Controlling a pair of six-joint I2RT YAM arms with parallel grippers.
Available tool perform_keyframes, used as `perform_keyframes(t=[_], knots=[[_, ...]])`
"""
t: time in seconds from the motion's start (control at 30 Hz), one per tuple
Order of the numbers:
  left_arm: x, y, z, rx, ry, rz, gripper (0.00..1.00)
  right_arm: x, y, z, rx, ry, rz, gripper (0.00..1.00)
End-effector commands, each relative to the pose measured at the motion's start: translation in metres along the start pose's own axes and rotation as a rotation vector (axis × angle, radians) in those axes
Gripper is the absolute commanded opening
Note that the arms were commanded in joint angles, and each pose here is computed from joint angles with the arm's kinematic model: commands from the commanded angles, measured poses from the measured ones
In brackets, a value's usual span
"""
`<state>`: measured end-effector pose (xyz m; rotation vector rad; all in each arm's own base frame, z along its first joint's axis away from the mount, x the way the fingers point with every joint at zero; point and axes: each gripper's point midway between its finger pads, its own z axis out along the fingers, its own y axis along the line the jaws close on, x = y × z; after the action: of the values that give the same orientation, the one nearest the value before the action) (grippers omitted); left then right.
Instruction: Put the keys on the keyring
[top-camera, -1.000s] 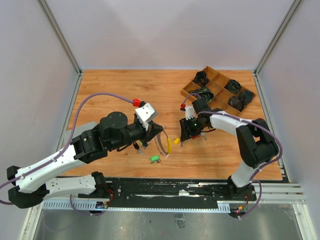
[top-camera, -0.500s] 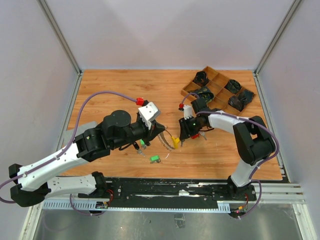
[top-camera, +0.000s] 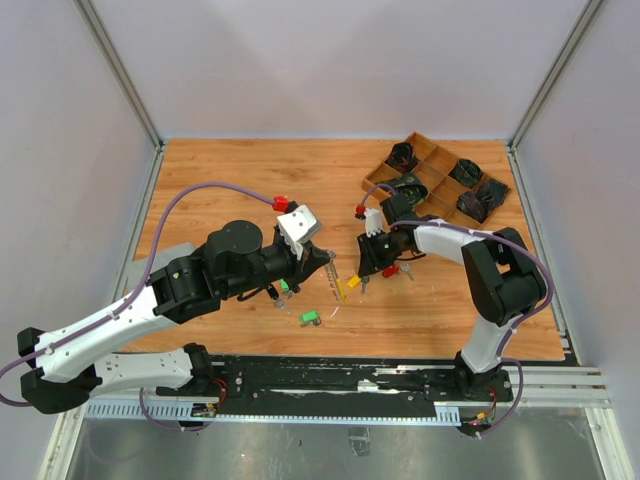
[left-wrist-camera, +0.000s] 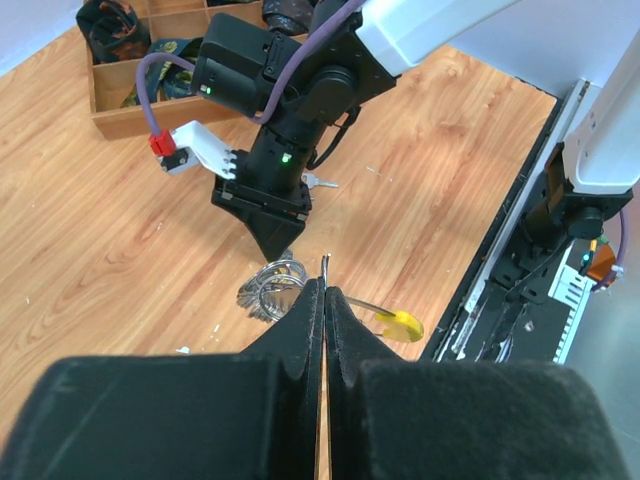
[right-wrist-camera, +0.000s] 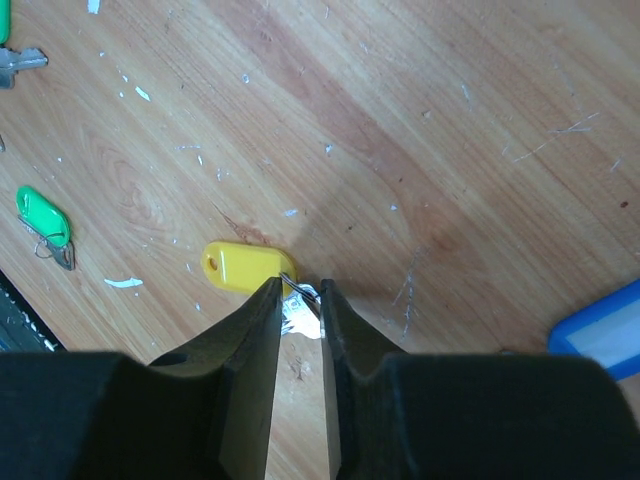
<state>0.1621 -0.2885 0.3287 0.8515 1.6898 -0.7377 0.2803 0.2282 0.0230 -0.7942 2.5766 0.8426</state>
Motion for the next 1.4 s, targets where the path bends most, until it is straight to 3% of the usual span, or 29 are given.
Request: perform_keyframes(t=[0.0,0.37,0.77,0.97,1.07,1.23,1.37], knots=[[-0.018,-0.005,-0.006,0.022,-0.051,-0.012,0.01,-0.005,-0.005,0.001,-0.002,-0.008,-0.004,0.21],[-0.017,-0.006,-0.01,0.026,-0.057,-0.016,0.01,-0.014,0.005,-0.014,-0.011,-0.05,-0.02,0.01],[-0.018,-0.005,-0.011,0.024,-0.071,-0.024,0.0,-0.044,0.049,-0.085,-0.017,-0.237,-0.119,0.01],[-0.023,0.001,-0.009,-0.01,-0.093,-0.022,0.01,-0.07,0.097,-0.158,-0.046,-0.566,-0.192,0.0],[-0.028,0.001,-0.01,-0.013,-0.108,-0.014,0.0,-0.073,0.114,-0.191,-0.046,-0.671,-0.233,0.01],[-0.036,-0.002,-0.006,0.004,-0.119,0.013,0.01,-0.064,0.147,-0.221,-0.126,-0.722,-0.334,0.01],[-0.04,-0.006,-0.002,0.026,-0.13,0.025,0.01,-0.054,0.148,-0.243,-0.04,-0.699,-0.371,0.01]])
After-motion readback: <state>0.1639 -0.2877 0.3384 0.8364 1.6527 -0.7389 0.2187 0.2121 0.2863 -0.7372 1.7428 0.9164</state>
